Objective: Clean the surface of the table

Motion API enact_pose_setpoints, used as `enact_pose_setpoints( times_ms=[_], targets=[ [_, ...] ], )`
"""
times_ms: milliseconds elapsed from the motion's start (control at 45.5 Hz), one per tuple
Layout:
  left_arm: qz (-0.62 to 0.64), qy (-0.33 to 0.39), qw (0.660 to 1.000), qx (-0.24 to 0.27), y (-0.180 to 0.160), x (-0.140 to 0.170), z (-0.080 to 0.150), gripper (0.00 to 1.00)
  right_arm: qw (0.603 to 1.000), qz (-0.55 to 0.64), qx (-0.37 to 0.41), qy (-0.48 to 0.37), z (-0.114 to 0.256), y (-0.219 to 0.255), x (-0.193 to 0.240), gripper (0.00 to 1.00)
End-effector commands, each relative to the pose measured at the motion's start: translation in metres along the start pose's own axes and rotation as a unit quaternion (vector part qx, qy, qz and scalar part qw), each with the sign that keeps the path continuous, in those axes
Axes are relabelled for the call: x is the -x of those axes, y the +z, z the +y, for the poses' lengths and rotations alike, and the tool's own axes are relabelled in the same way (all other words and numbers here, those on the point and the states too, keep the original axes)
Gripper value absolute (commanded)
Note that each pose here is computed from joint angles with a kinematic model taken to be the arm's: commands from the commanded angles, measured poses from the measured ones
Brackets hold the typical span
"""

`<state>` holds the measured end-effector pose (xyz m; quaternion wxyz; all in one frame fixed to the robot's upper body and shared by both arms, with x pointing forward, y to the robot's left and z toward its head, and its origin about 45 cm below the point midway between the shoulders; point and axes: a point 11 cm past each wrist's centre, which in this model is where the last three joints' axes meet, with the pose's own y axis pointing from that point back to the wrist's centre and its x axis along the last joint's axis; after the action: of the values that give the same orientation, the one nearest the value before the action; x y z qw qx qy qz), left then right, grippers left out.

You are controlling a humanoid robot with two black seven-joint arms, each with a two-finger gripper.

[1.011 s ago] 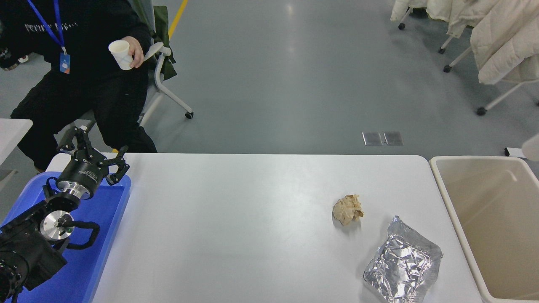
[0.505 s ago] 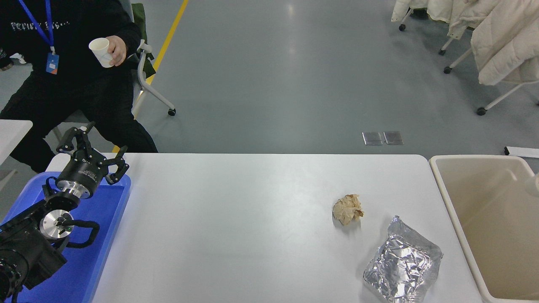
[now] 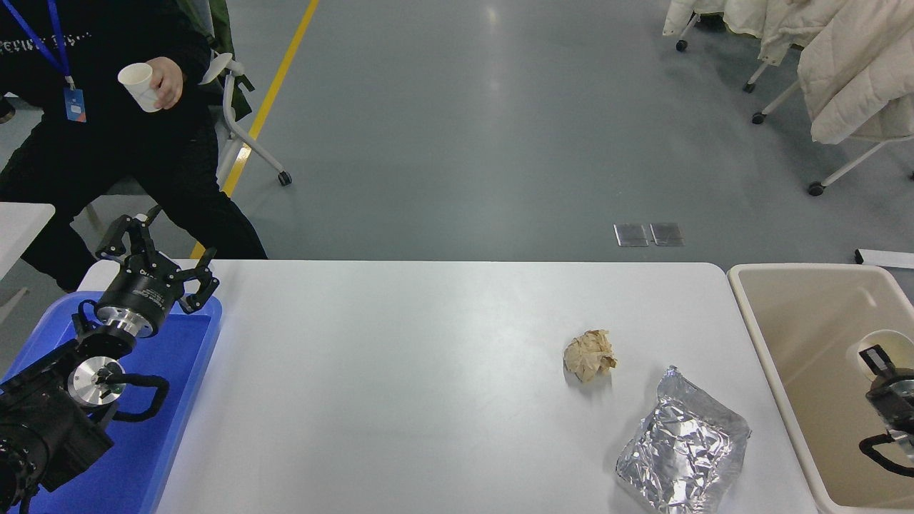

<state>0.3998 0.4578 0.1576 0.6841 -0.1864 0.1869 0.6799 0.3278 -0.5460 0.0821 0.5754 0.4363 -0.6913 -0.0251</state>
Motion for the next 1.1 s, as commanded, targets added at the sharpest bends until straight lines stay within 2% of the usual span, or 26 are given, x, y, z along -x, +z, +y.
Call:
enact_pose_setpoints(
  times_ms=[0, 242, 264, 352, 593, 945, 1077],
  targets=[
    [0.0, 0.0, 1.0, 0.0, 0.0, 0.0, 0.0, 1.0, 1.0, -0.024, 0.005, -0.001, 0.002, 0.0, 0.012, 0.0],
    [0.0, 0.0, 1.0, 0.001, 0.0, 0.0, 0.0, 1.0, 1.0, -0.027, 0.004, -0.001, 0.002, -0.003, 0.013, 0.0],
    [0.001, 0.0, 1.0, 0.0, -0.001, 0.0, 0.0, 1.0, 1.0, -0.027, 0.004, 0.0, 0.002, -0.003, 0.013, 0.12],
    [0.0, 0.0, 1.0, 0.0, 0.0, 0.0, 0.0, 1.0, 1.0, -0.028, 0.005, 0.013, 0.001, -0.003, 0.004, 1.0],
    [0.0, 0.0, 1.0, 0.001, 0.0, 0.0, 0.0, 1.0, 0.999, -0.033, -0.001, 0.026, 0.0, -0.01, -0.01, 1.0],
    [0.0, 0.0, 1.0, 0.0, 0.0, 0.0, 0.0, 1.0, 0.997, -0.034, -0.007, 0.069, -0.003, -0.015, -0.052, 1.0],
    [0.0, 0.001, 1.0, 0.0, 0.0, 0.0, 0.0, 1.0, 0.995, -0.041, -0.005, 0.086, -0.004, -0.009, -0.08, 1.0]
  ],
)
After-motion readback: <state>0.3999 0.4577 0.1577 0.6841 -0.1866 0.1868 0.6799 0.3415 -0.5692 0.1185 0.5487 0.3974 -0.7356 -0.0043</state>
